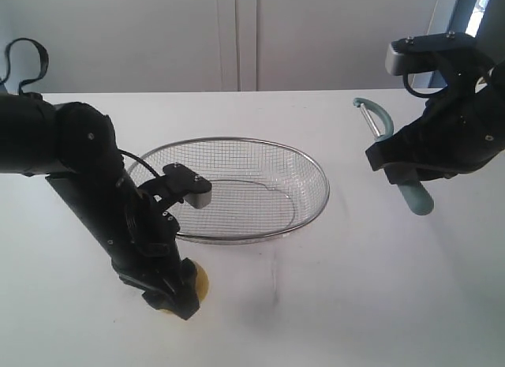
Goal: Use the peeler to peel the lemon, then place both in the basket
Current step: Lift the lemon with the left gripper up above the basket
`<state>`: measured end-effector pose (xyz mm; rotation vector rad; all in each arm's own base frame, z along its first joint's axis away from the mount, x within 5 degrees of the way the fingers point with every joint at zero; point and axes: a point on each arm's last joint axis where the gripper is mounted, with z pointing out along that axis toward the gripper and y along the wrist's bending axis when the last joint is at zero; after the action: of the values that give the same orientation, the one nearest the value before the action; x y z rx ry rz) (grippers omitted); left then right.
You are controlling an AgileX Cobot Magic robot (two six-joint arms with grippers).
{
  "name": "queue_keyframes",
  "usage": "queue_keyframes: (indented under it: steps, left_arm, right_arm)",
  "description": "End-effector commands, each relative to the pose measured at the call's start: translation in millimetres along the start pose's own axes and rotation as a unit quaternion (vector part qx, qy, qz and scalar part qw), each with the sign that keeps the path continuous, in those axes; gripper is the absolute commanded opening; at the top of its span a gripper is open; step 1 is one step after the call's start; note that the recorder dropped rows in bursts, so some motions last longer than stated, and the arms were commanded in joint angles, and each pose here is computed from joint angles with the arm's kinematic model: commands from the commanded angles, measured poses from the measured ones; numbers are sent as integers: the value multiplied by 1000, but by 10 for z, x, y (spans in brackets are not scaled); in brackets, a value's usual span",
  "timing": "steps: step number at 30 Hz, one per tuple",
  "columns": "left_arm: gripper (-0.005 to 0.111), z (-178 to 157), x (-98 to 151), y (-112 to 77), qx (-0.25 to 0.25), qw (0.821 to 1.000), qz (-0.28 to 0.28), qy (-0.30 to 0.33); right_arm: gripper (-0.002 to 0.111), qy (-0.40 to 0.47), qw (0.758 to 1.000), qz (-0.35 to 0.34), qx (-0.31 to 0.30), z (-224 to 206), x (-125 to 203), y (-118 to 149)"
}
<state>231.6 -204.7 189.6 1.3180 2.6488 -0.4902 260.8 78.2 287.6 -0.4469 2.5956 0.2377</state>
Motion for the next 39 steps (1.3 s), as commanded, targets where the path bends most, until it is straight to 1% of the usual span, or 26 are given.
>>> queue_keyframes:
  steps: [1, 10, 18, 26, 33, 37, 39]
  left_arm:
    - [0, -219, 20, -101, 4, 1000, 9, -18]
    - [0, -628, 53, -237, -13, 996, 32, -82]
    - [0, -803, 82, -299, -21, 993, 40, -111]
    - [0, -874, 22, -268, -49, 985, 41, -158]
    - [0, -900, 8, -185, -105, 978, 80, -163]
    - [0, -923, -27, -142, -134, 970, 96, -179]
    - [0, -935, -49, -133, -141, 966, 97, -192]
  right_arm:
    - [0, -6, 1000, -1, -1, -20, 1, 9]
    - [0, -3, 1000, -1, -1, -20, 7, 9]
    - [0, -2, 1000, -1, -2, -20, 8, 10]
    - [0, 2, 1000, -1, -2, -20, 16, 11]
    - [0, 2, 1000, -1, -2, -20, 16, 11]
    - [0, 2, 1000, -1, -2, -20, 16, 11]
    - [0, 4, 1000, -1, -3, -20, 20, 12]
